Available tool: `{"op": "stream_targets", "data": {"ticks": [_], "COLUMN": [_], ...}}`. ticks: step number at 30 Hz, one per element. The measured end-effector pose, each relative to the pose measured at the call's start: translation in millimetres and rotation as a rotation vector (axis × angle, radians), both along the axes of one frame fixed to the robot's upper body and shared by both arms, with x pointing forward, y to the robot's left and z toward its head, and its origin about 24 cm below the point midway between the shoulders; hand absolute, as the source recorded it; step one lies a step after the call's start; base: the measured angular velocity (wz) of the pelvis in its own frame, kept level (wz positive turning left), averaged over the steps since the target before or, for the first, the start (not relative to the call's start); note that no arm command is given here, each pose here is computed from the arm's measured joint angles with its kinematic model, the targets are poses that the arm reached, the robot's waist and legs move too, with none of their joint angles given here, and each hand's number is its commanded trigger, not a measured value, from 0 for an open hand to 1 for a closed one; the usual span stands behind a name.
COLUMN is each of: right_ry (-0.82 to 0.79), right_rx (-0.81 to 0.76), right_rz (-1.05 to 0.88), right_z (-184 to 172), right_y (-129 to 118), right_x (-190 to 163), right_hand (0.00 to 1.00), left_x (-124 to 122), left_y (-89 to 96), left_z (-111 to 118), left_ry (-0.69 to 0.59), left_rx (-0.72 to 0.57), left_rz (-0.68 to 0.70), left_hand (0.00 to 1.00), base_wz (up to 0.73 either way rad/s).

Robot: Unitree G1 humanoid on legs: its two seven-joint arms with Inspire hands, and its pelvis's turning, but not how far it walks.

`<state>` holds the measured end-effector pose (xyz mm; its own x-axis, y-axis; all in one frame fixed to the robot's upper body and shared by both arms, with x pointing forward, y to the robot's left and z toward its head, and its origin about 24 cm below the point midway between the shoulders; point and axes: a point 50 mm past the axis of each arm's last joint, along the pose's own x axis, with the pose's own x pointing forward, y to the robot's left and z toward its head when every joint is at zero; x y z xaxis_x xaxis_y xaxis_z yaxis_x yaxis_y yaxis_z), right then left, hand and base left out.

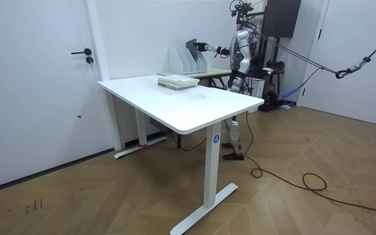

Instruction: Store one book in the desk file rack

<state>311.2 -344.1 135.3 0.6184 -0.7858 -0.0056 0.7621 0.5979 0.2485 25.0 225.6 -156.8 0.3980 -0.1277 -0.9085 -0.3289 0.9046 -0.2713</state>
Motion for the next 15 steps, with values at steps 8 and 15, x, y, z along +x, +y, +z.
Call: {"op": "stream_targets", "data": {"ticks": [8,15], "right_ry": [-0.003,0.011], "right_rx": [-0.001,0.004], "right_rz": [0.016,0.019], "right_z": [0.6,-3.1], "right_y": [0.0,-0.9], "right_x": [1.2,1.3], "right_hand": [0.0,0.0], "left_x": [1.1,1.2], "left_y": [0.3,0.6], "left_z": [0.6,0.7], "left_ry": [-0.004,-0.005], "left_rx": [0.006,0.007], "left_rz": [-0.014,-0.013], "left_hand": [0.0,0.0], "base_wz": [0.0,0.0]}}
